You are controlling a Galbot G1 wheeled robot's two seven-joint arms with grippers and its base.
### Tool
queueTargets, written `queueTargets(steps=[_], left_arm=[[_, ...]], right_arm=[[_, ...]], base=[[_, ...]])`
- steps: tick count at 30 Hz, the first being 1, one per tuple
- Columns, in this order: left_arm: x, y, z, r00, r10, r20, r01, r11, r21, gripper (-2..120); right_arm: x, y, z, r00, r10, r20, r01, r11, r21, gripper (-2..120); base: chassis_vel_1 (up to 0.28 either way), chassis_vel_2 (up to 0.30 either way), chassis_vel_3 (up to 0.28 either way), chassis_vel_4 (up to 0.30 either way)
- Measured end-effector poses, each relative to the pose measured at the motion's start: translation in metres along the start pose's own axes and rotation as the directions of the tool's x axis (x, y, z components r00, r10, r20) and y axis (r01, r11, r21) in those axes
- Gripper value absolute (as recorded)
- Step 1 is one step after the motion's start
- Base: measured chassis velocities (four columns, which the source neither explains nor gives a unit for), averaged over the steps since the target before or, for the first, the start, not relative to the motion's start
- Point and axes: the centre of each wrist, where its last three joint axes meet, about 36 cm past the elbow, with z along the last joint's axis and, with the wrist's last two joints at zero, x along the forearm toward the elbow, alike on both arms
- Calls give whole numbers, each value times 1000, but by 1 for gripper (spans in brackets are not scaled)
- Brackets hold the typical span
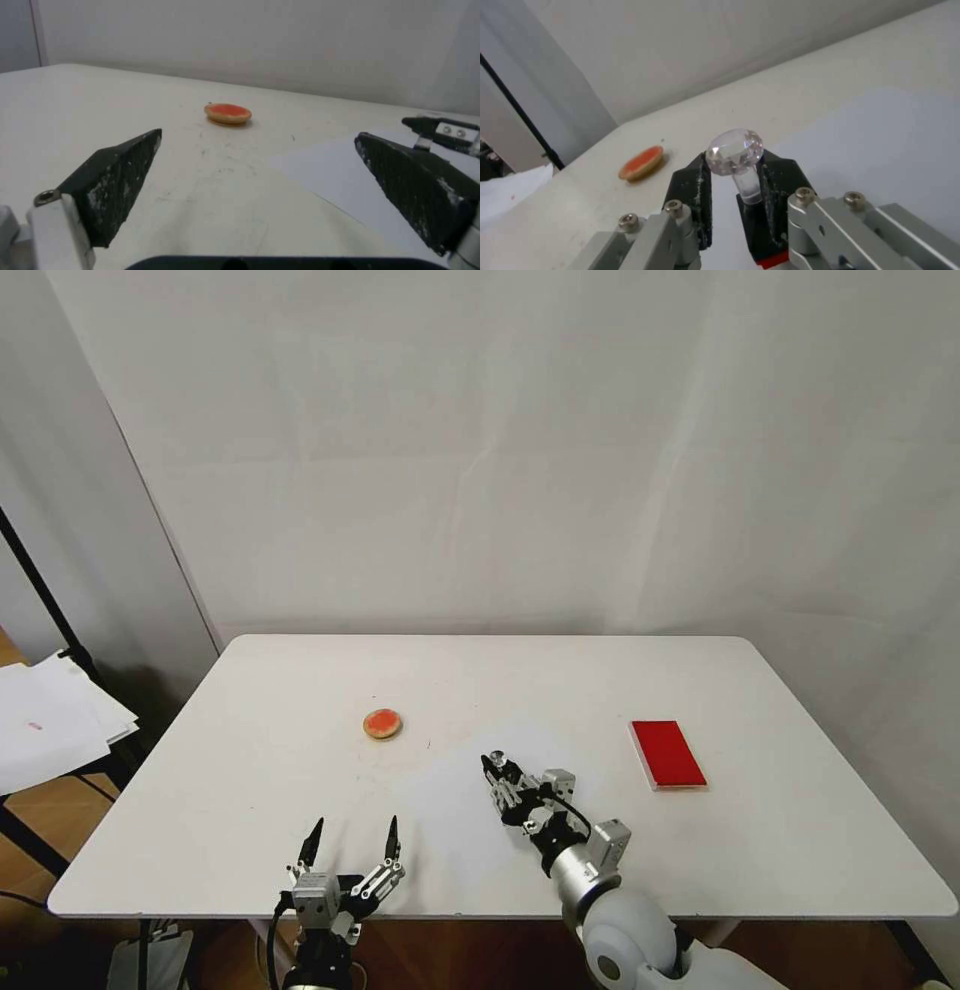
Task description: Pick up the stamp from the ink pad and place it onto another ink pad.
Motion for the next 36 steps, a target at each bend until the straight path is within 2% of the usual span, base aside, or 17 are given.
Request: queueTargets(steps=[6, 11, 27, 29, 36], left_arm=[[0, 0, 0, 1000, 0, 0, 0, 1000, 0, 102], [0, 0, 0, 1000, 0, 0, 0, 1000, 0, 102], [0, 0, 0, 1000, 0, 0, 0, 1000, 0, 102], [0, 0, 0, 1000, 0, 0, 0, 1000, 0, 102], [0, 0, 0, 1000, 0, 0, 0, 1000, 0, 102]], right_arm=[[-22, 7, -36, 994, -44, 104, 43, 999, 10, 21], [-37, 19, -54, 986, -100, 135, 101, 995, 2, 21], [-87, 67, -23, 968, -245, 47, 247, 969, -31, 21], [-104, 74, -18, 962, -271, 25, 271, 962, -33, 21], [-146, 75, -16, 960, -280, -12, 280, 960, 12, 21]], base=[[0, 0, 0, 0], [0, 0, 0, 0], [0, 0, 0, 0], [0, 0, 0, 0], [0, 0, 0, 0]])
